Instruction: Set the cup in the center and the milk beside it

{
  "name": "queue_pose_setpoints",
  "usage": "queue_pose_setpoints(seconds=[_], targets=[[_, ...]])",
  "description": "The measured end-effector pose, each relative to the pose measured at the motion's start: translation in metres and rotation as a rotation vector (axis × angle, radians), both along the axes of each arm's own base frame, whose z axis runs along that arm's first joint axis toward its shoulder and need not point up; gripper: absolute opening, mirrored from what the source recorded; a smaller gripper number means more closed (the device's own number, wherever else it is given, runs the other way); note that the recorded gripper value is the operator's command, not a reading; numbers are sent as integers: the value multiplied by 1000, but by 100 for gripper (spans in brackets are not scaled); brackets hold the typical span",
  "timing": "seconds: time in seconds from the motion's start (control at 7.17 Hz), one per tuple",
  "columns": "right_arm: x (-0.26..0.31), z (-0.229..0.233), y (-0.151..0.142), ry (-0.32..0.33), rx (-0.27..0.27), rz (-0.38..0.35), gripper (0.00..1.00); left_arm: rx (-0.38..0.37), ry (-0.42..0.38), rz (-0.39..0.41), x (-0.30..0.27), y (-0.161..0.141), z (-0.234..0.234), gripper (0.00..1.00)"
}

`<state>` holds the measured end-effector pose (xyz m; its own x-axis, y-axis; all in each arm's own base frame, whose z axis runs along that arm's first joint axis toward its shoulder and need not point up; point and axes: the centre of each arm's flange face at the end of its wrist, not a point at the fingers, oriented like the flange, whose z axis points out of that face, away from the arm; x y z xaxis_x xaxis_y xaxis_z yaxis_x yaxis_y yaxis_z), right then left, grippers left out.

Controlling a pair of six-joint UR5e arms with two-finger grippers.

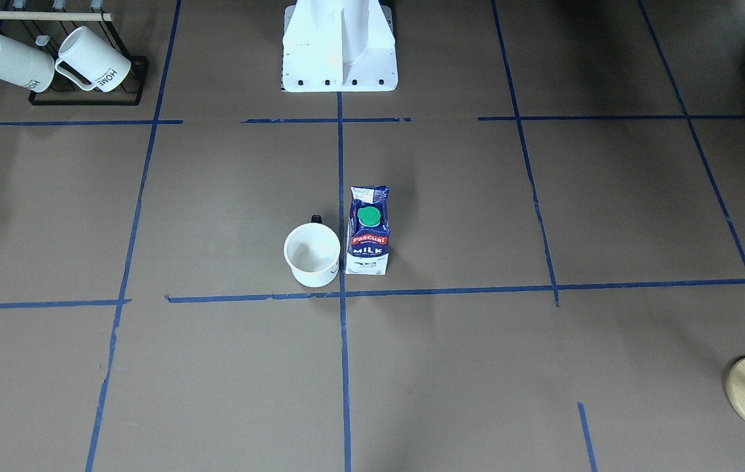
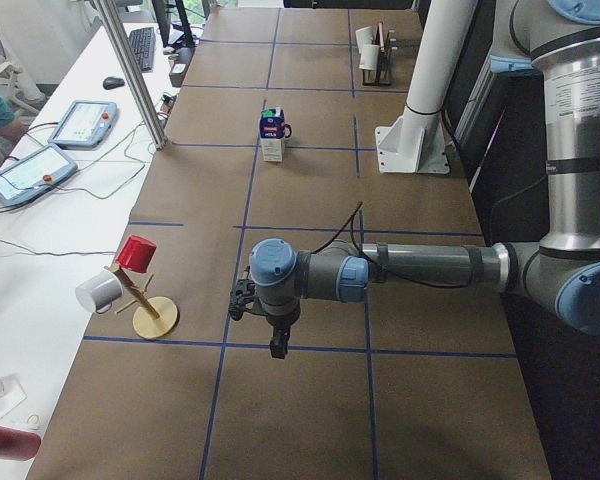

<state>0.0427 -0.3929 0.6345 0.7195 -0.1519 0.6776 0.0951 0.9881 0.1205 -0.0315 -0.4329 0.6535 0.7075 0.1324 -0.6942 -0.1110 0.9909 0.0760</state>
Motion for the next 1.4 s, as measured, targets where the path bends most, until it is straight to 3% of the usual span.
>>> queue_pose_setpoints(seconds=[1.4], targets=[[0,6,0,1,-11,-1,100,16,2,3,1,-4,-6,100]])
